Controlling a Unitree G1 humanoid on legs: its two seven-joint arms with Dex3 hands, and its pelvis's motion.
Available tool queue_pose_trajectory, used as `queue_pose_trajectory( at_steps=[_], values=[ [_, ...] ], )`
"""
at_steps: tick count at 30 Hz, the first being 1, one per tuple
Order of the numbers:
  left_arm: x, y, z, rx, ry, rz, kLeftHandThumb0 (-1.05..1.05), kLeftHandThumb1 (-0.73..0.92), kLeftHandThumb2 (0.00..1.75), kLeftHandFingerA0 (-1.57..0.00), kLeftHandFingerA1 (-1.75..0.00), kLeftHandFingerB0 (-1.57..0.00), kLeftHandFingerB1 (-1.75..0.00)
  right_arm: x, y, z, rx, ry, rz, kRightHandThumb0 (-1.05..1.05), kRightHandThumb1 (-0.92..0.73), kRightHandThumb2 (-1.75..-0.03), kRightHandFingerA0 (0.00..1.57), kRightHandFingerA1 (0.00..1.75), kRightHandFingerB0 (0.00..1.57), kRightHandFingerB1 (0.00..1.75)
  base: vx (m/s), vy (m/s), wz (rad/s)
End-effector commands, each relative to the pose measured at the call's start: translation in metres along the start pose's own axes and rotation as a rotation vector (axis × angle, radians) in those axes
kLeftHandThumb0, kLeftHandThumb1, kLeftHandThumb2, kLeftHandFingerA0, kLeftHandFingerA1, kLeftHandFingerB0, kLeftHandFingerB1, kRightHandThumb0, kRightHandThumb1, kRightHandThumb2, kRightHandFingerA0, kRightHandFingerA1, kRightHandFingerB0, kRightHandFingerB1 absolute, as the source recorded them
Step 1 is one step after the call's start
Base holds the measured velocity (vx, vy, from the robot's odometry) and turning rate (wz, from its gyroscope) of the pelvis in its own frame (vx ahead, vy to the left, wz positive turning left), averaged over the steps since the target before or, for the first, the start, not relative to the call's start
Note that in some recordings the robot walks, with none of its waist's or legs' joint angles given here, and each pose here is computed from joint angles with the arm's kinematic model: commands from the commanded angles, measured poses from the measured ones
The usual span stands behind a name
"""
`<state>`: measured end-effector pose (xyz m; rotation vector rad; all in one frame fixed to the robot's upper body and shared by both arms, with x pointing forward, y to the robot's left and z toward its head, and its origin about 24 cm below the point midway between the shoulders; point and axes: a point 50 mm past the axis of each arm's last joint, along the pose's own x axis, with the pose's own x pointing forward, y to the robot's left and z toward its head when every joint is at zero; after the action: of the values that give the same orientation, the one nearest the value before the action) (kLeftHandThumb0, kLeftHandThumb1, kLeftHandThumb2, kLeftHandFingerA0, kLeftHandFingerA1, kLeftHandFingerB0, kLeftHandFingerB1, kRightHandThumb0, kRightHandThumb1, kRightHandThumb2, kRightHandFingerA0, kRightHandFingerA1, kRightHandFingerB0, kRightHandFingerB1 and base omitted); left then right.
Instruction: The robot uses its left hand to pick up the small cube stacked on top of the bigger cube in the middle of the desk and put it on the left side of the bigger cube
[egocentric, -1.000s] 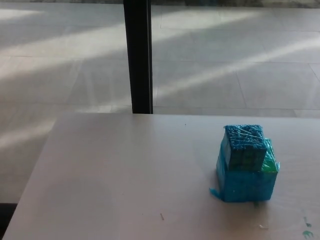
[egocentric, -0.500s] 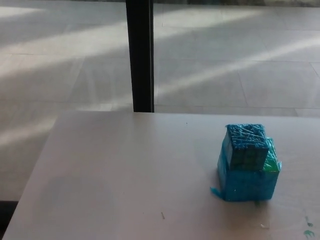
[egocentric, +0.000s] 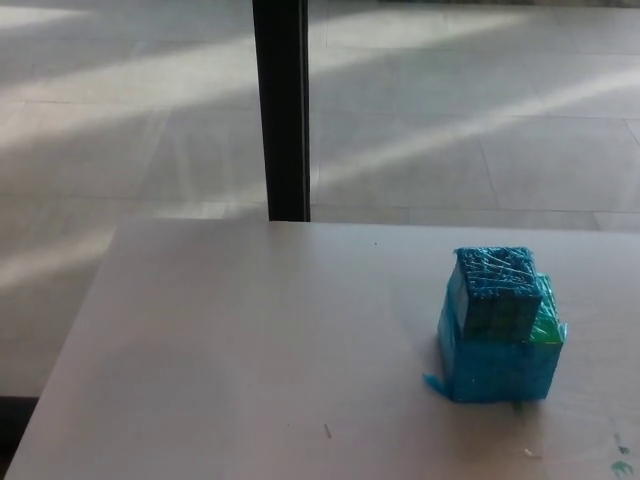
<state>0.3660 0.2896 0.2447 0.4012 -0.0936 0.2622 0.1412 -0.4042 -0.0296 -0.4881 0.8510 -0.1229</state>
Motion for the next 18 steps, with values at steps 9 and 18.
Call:
queue_pose_trajectory(
  at_steps=[9,18],
  values=[
    [-0.009,-0.138,0.152,0.397,-0.42,-0.324,-0.96,0.53,0.95,-0.2,-0.63,-0.08,-0.14,-0.002,-0.01,0.0,-0.01,0.011,-0.002,-0.93,-0.59,-0.66,0.58,1.02,0.42,0.87,0.0,0.0,0.0],
    [-0.05,-0.232,0.165,0.317,-0.479,-0.605,-0.98,0.51,0.97,-0.18,-0.62,-0.06,-0.3,-0.002,-0.009,0.003,-0.018,-0.007,0.002,-0.94,-0.6,-0.68,0.59,1.07,0.41,0.91,0.0,0.0,0.0]
  ],
)
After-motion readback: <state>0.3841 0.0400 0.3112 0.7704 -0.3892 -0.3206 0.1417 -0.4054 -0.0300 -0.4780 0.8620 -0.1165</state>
